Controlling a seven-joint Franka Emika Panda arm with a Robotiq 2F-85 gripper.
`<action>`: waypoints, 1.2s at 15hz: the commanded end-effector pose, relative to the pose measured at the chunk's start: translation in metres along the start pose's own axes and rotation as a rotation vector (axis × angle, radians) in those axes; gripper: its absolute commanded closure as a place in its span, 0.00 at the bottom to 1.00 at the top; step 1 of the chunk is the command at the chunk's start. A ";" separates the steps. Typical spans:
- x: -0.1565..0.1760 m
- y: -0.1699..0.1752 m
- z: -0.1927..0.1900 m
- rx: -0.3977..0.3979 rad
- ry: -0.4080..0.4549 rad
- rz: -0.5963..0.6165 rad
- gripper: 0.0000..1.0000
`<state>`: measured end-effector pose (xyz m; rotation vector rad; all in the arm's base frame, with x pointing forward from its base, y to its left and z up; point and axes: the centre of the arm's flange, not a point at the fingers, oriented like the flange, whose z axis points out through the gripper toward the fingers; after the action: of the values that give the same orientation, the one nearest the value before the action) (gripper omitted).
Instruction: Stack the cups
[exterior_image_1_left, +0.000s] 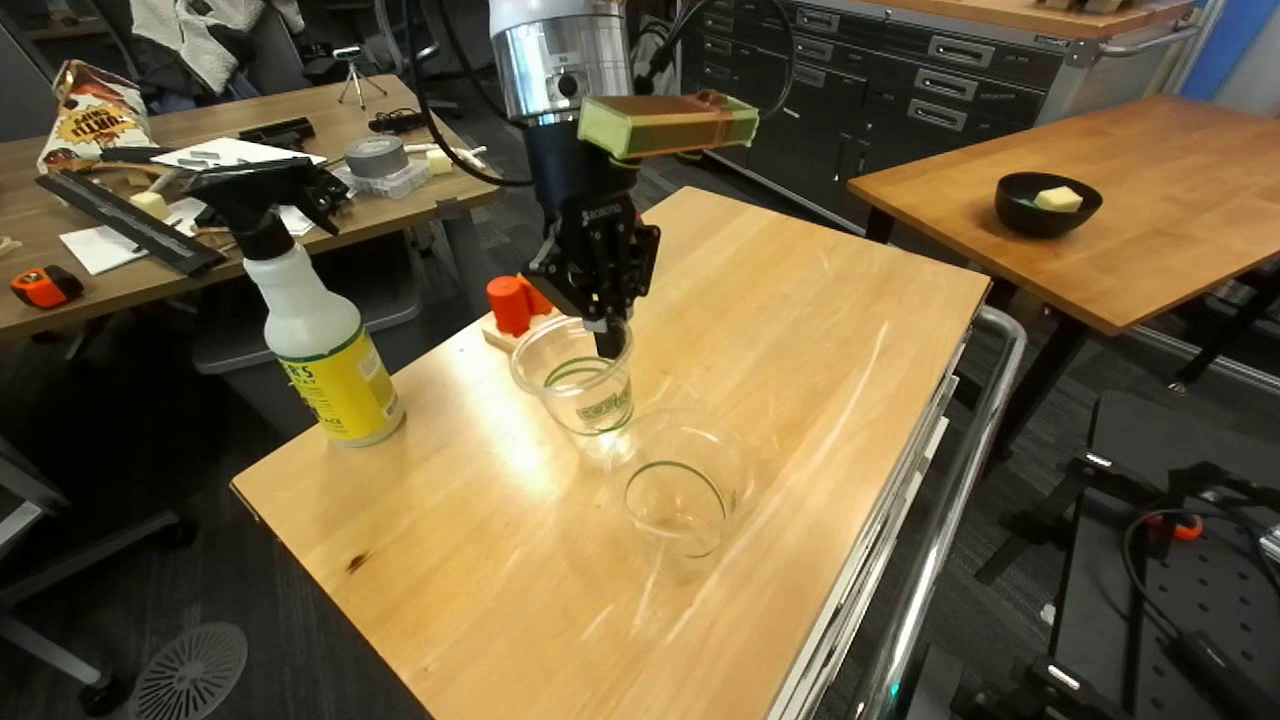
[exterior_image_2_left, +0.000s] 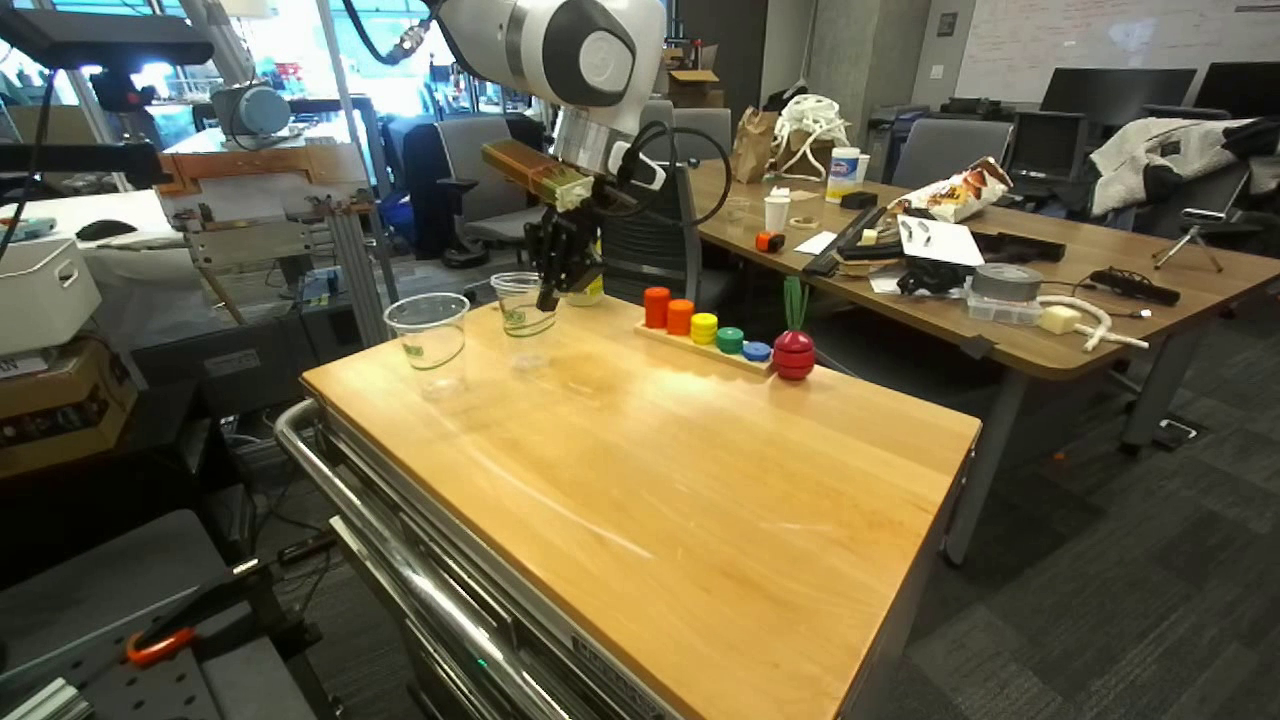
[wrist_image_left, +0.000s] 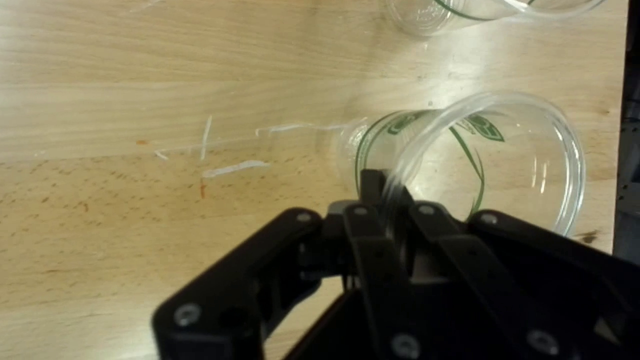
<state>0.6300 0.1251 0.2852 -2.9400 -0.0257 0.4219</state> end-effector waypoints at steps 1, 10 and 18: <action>-0.002 0.004 -0.018 0.049 0.024 0.027 0.98; -0.069 0.012 -0.097 0.017 0.125 0.120 0.98; -0.133 -0.046 -0.109 -0.077 0.167 0.025 0.98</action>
<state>0.5617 0.1373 0.4228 -3.0073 0.0382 0.2070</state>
